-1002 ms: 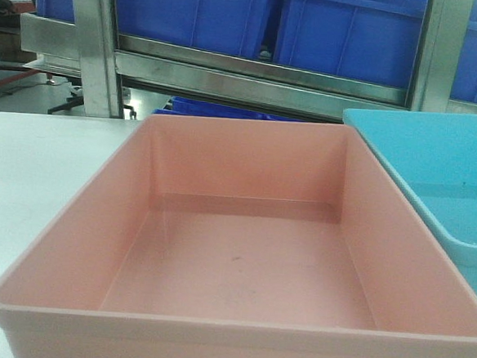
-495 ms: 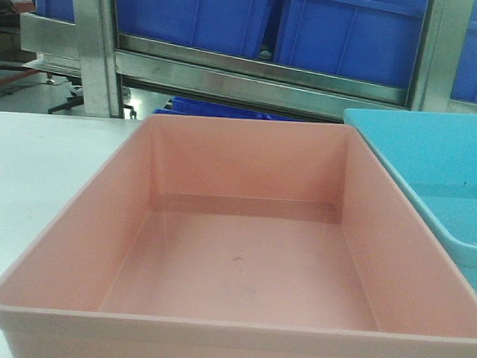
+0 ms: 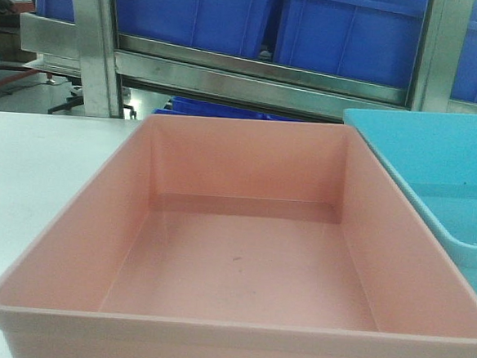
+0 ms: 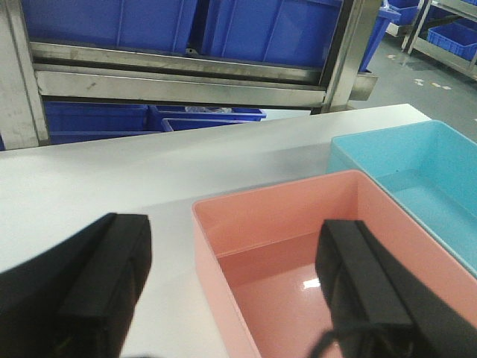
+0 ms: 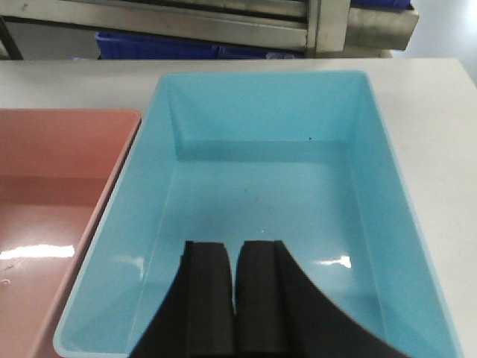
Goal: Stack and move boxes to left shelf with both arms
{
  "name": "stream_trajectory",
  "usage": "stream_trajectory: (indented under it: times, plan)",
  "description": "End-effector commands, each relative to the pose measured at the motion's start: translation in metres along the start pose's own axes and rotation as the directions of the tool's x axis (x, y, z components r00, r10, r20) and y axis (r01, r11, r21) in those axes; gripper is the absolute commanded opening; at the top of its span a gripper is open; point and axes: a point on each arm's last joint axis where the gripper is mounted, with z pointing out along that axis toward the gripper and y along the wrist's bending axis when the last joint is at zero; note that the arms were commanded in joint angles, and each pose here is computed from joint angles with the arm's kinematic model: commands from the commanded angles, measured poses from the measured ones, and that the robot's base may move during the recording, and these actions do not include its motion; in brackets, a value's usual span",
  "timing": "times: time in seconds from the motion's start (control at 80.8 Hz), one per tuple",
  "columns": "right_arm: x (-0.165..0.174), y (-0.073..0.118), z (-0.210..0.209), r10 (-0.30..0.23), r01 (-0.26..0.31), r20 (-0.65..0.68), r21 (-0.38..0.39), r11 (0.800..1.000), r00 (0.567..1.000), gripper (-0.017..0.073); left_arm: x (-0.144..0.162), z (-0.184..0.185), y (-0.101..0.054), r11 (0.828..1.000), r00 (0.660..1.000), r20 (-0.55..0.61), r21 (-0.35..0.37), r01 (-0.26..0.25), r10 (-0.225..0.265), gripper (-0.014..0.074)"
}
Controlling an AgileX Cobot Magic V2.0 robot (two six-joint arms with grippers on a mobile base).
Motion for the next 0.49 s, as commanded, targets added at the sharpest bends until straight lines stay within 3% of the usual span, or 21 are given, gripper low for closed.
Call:
stream_trajectory:
  times: [0.0, 0.062, 0.173, 0.247, 0.359, 0.482]
  plan:
    - [-0.024, 0.004, 0.005, 0.029, -0.028, 0.029, -0.021, 0.999, 0.999, 0.0049, -0.019, -0.004, -0.002, 1.000, 0.992, 0.127, 0.008, -0.008, 0.007, 0.0376]
    - [-0.031, 0.007, 0.008, 0.064, -0.064, -0.004, -0.037, 0.997, 0.998, 0.0049, -0.019, -0.004, -0.002, 1.000, 0.992, 0.127, 0.008, -0.008, 0.007, 0.0376]
    - [-0.046, 0.009, 0.018, 0.064, -0.066, -0.058, -0.033, 0.997, 0.996, 0.0057, -0.019, -0.004, -0.002, 1.000, 0.992, 0.127, 0.008, -0.008, 0.007, 0.0376]
    - [-0.061, 0.011, 0.032, 0.078, -0.081, -0.118, -0.026, 0.996, 0.990, 0.0146, -0.019, -0.004, -0.002, 1.000, 0.992, 0.127, 0.008, -0.008, 0.007, 0.0376]
    - [-0.081, 0.010, 0.061, 0.094, -0.096, -0.249, 0.005, 0.995, 0.964, 0.0391, -0.019, -0.004, -0.002, 1.000, 0.992, 0.127, 0.008, -0.008, 0.007, 0.0376]
    - [-0.104, -0.013, 0.097, 0.120, -0.090, -0.356, 0.101, 0.991, 0.927, 0.0403, -0.019, -0.004, -0.002, 1.000, 0.992, 0.127, 0.008, -0.008, 0.007, 0.0376]
